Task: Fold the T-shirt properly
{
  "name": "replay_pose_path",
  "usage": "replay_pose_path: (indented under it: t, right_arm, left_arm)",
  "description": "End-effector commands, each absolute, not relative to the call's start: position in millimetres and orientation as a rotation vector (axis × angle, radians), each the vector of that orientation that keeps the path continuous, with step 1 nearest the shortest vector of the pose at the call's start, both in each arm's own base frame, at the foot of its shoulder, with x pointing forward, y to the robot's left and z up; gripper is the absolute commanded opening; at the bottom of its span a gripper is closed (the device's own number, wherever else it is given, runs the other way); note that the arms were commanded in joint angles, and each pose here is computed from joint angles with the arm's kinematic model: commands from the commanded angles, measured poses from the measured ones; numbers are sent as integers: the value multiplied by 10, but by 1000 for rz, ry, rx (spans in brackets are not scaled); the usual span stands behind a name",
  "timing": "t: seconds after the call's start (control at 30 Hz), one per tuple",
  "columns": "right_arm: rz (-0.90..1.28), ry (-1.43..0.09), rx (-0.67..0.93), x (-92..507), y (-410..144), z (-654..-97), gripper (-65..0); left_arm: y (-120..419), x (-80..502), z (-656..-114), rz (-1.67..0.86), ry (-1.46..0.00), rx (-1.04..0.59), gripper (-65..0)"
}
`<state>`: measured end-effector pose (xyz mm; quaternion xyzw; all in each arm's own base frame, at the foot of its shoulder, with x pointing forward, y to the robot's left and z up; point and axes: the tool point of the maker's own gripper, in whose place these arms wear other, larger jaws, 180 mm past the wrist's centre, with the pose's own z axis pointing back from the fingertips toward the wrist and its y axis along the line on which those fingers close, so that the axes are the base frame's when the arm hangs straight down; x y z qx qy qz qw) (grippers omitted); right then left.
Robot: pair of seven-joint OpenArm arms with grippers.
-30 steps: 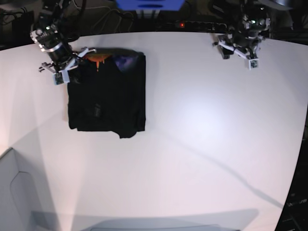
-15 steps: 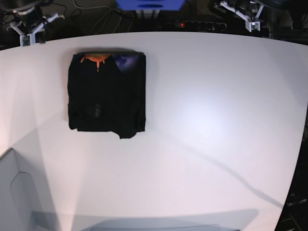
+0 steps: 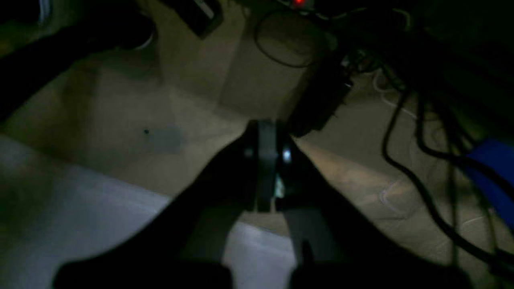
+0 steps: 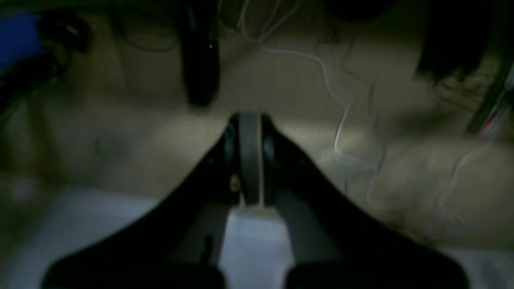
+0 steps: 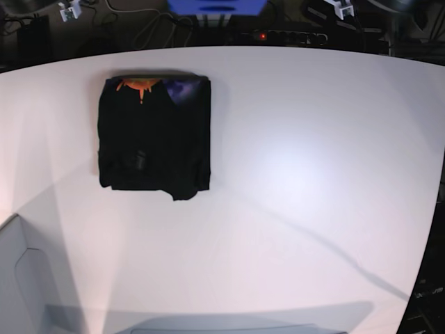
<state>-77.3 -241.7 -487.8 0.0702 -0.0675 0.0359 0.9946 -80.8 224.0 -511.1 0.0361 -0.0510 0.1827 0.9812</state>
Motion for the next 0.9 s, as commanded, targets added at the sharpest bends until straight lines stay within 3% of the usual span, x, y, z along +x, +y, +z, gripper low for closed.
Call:
replay_pose_path:
  t: [0.0,0.13,0.33,0.57,0.87]
  right_arm:
    - [74,-146,157,-785,-2396,-4911,-650]
    - [53,-145,238,-873,-2126,-5254,-650]
    - [-40,-178,381,-743,-1612,-5805,-650]
    - [-172,-208,242,-514,-1568,-6343,-650]
    - [98,-261,-170,-107,-1740,-6474,-650]
  left_arm:
    - [2311,-903,-5158,332,-92,104,-649]
    - [2287,-912,-5544,238,-128,129,-649]
    - [2317,-925,-6182,235,-36,161,-649]
    - [2309,-382,-6487,185,-35,162,-649]
    - [2126,402,-6524,71,-137,126,-649]
